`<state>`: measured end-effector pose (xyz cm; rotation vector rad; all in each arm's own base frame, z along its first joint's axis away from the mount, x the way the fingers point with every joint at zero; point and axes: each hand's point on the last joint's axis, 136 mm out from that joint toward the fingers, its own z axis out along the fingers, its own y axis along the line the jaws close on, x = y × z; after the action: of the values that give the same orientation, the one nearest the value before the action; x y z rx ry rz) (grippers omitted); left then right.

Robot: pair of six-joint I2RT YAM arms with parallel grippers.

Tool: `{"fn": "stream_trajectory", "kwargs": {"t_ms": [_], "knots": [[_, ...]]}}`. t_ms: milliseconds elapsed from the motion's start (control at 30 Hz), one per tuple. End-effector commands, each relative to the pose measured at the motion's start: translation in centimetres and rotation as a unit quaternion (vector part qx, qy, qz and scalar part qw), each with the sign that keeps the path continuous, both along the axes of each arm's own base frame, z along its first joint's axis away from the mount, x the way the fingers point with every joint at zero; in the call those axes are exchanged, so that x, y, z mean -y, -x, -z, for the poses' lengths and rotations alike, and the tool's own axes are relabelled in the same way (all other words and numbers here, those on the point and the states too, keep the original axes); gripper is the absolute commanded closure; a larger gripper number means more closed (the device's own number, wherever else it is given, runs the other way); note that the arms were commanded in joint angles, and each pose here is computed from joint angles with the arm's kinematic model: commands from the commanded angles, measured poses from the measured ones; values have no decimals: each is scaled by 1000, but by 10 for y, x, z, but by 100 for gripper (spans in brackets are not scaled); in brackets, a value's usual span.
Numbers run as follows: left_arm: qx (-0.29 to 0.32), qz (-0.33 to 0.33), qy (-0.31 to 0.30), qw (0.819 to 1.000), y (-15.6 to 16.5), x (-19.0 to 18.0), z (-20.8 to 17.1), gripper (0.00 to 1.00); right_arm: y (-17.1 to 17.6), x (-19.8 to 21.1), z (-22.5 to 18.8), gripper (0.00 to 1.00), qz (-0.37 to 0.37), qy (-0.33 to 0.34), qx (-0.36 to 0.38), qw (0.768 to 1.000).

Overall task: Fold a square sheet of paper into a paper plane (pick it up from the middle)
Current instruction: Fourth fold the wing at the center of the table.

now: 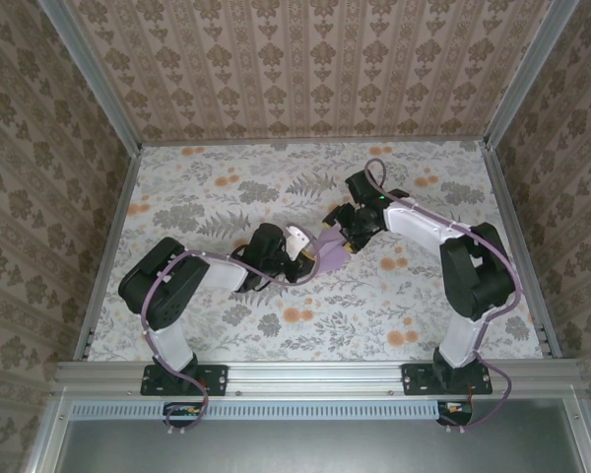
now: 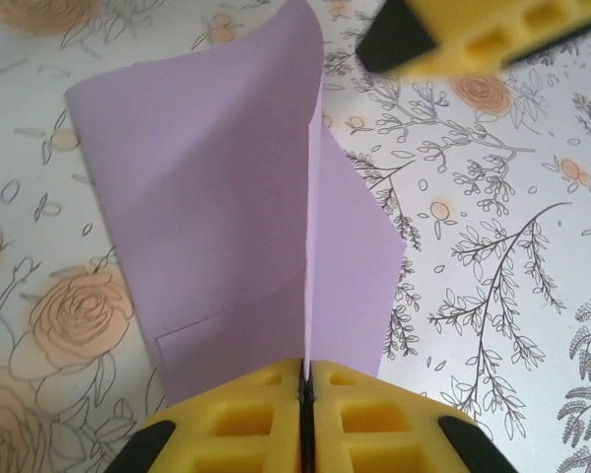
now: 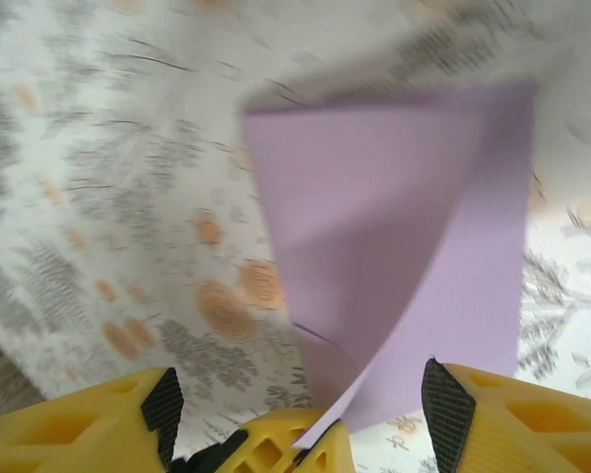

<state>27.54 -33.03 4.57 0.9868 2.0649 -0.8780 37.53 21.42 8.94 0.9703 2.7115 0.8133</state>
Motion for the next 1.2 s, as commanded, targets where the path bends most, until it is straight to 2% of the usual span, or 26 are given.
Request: {"fn": "stream_trajectory", "kwargs": {"t_ms": [0, 133, 300, 700, 1167], "knots": [[-63, -29, 27, 997, -3, 1, -12, 90, 0, 3, -14, 31, -84, -8, 86, 993], [-110, -53, 47, 991, -2, 2, -15, 90, 5, -4, -12, 33, -132, -41, 141, 980], [-152, -72, 69, 983, -2, 5, -23, 90, 15, -19, -2, 40, -166, -85, 160, 969], [-248, -89, 76, 962, -4, 9, -18, 89, 29, -25, 23, 48, -230, -83, 158, 957], [-309, -107, 60, 943, -5, 8, 2, 88, 29, -24, 53, 47, -209, -89, 119, 967]]}}
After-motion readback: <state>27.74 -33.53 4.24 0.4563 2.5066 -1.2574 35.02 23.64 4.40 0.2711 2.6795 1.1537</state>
